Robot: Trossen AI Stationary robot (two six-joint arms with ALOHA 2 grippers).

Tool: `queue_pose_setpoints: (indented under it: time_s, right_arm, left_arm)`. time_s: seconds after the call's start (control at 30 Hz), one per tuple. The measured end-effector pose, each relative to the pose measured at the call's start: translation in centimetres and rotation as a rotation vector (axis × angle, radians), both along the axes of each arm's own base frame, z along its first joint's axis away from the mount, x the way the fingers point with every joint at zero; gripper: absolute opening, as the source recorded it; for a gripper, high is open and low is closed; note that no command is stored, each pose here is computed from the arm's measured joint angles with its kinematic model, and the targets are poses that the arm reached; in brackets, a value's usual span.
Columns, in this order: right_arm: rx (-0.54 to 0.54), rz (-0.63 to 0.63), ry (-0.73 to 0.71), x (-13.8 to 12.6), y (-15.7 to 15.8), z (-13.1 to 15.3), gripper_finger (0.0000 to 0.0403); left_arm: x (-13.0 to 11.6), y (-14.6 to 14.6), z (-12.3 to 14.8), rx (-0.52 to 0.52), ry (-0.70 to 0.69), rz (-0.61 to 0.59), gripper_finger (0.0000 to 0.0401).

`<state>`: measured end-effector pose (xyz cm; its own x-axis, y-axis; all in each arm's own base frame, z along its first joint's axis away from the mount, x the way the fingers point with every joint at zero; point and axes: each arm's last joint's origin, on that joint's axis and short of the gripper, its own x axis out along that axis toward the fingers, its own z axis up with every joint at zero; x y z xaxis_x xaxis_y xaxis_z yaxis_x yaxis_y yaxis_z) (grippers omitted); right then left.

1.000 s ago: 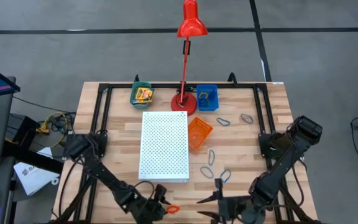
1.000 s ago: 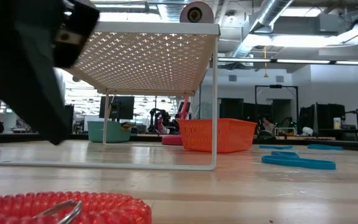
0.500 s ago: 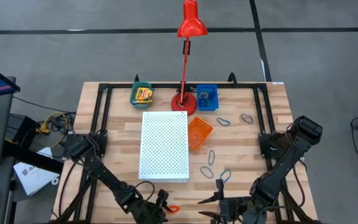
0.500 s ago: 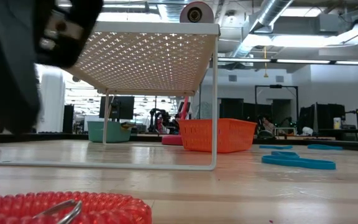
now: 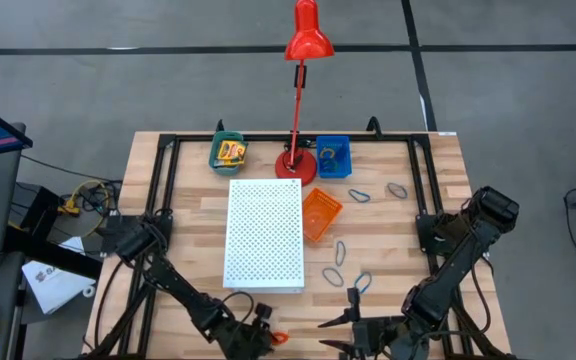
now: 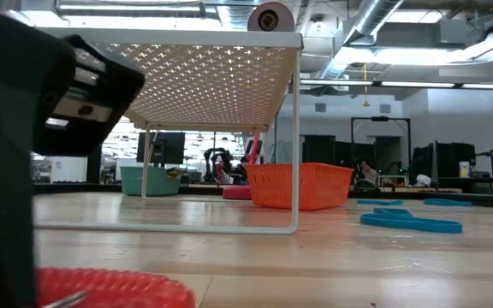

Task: Pick & Place Office Desk Supplies
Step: Put the orange spring keychain into the blue bin

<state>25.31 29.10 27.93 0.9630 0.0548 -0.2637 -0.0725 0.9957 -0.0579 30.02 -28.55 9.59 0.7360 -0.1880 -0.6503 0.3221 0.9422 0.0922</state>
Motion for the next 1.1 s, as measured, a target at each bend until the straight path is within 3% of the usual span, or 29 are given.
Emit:
queue_pose_setpoints:
  time_s: [0.17, 0.33, 0.53, 0.7, 0.87, 1.1]
  right_arm:
    - [0.007, -0.001, -0.003, 0.0, 0.1, 0.0, 0.0132]
    - [0.009, -0.002, -0.002, 0.1, 0.1, -0.1, 0.0132]
    - [-0.046, -0.006, 0.029, 0.2, -0.3, -0.5, 0.0132]
    - [-0.228, 0.015, 0.066, 0.5, -1.2, -1.8, 0.0133]
    - [-0.412, 0.033, 0.067, 1.6, -2.3, -2.1, 0.0142]
    - [-0.627, 0.045, 0.009, 3.3, -3.6, -1.3, 0.0181]
  left_arm:
    - [-0.1, 0.2, 0.1, -0.006, 0.008, 0.045, 0.0022]
    - [-1.3, 0.1, 1.9, 0.074, -0.032, 0.076, 0.0018]
    - [-3.1, -0.6, 7.7, 0.105, -0.209, 0.078, 0.0014]
    - [-3.4, 0.4, 12.7, 0.099, -0.340, 0.043, 0.0012]
    - [-2.5, 3.4, 17.0, 0.119, -0.433, 0.036, 0.0012]
    - [-0.2, 8.6, 18.5, 0.086, -0.431, -0.005, 0.0011]
